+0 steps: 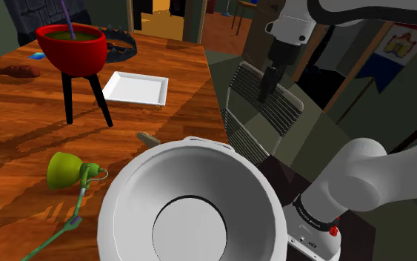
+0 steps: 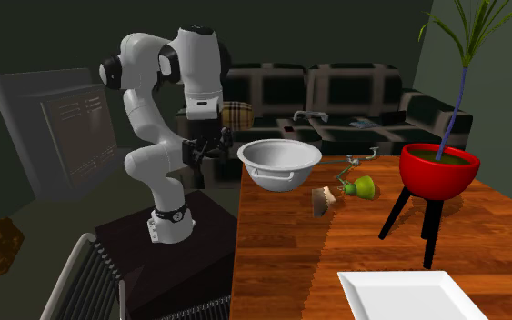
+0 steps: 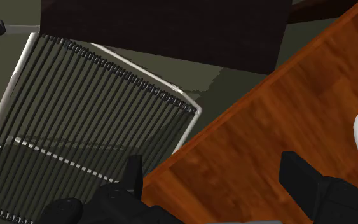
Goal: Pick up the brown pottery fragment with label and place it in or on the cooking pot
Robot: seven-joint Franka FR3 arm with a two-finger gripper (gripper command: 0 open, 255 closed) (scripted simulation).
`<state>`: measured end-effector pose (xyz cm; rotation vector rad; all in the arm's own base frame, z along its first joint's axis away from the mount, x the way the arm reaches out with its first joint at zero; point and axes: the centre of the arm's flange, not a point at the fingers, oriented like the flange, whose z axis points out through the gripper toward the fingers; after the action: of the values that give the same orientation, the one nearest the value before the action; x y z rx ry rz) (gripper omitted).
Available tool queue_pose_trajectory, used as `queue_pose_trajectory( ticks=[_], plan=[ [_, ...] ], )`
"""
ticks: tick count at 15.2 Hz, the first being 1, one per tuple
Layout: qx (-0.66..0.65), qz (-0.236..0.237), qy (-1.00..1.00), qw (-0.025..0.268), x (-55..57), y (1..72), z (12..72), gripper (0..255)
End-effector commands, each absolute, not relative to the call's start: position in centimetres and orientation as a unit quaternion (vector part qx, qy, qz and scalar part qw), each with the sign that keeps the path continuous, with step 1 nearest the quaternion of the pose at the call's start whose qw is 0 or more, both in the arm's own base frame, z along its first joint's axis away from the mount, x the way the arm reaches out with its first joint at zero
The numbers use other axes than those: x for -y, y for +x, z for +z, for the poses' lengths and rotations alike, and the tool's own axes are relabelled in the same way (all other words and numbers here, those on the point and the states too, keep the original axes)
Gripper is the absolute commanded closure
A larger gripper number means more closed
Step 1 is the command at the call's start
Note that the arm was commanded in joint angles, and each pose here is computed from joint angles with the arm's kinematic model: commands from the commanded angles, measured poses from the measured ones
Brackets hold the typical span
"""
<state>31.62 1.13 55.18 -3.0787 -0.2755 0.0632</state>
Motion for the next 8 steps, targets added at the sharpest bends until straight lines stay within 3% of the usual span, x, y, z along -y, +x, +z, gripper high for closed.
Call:
queue_pose_trajectory(
  ticks=[1, 8],
  plan=[
    [0.089, 0.020, -0.996, 0.025, -1.1, 31.6, 55.2, 0],
    [0.129, -0.023, -0.991, -0.031, -10.8, 33.9, 52.9, 0]
  ],
)
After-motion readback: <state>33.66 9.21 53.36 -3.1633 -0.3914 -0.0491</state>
